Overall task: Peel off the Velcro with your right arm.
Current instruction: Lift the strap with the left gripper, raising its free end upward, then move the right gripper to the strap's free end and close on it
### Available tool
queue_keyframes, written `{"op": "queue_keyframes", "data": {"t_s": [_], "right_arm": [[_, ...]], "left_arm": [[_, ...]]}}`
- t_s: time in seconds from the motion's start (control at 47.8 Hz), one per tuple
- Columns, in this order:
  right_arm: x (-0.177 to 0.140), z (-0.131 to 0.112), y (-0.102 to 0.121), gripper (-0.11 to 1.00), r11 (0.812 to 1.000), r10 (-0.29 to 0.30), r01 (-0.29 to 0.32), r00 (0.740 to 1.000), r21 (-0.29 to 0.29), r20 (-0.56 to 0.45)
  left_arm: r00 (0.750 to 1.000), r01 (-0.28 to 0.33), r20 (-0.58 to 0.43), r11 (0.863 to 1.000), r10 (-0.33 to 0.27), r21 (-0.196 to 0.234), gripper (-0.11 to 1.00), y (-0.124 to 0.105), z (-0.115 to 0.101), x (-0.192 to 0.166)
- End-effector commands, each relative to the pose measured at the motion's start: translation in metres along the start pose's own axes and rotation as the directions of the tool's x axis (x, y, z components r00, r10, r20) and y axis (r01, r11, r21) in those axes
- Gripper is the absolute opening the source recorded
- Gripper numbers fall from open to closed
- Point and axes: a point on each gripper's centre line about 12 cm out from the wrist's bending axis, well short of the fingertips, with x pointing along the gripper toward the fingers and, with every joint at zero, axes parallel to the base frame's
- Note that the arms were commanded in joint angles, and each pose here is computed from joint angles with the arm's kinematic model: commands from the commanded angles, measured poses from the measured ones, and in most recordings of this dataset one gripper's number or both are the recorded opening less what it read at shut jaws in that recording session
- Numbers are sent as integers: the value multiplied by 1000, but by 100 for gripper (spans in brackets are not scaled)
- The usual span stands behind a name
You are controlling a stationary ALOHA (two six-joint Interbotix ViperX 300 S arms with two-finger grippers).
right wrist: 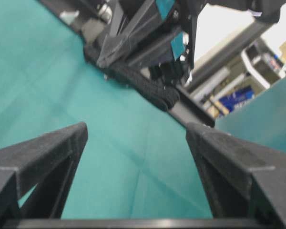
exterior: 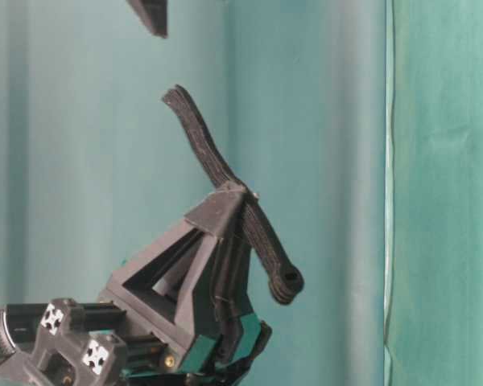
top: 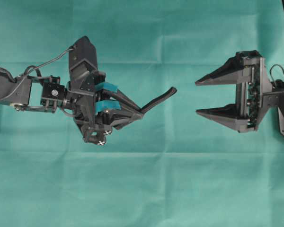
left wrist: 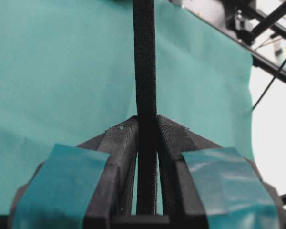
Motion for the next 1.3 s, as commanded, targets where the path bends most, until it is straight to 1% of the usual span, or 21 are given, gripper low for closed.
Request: {"op": "queue_keyframes", "data": {"t_s": [0.0,0.251,0.481,0.669,1.276], "right_arm": [[6,9,-6,68,1000,-20,20,999,-4,49],[17,6,-5,68,1000,-14,15,998,-20,61],[28,5,-7,68,1000,-10,11,999,-20,53],[31,-1,-6,68,1000,-5,6,999,-16,33],[37,-7,-2,69,1000,9,-9,1000,-12,26]], "left_arm": [[999,22,30,1000,-22,-2,10,-6,7,-2],[999,21,28,1000,-21,-2,10,-6,7,-2],[1000,19,24,1000,-19,-2,10,-5,5,-3],[1000,18,23,1000,-18,0,10,-4,4,-4],[1000,11,29,1000,-11,-2,10,-2,6,-4]]}}
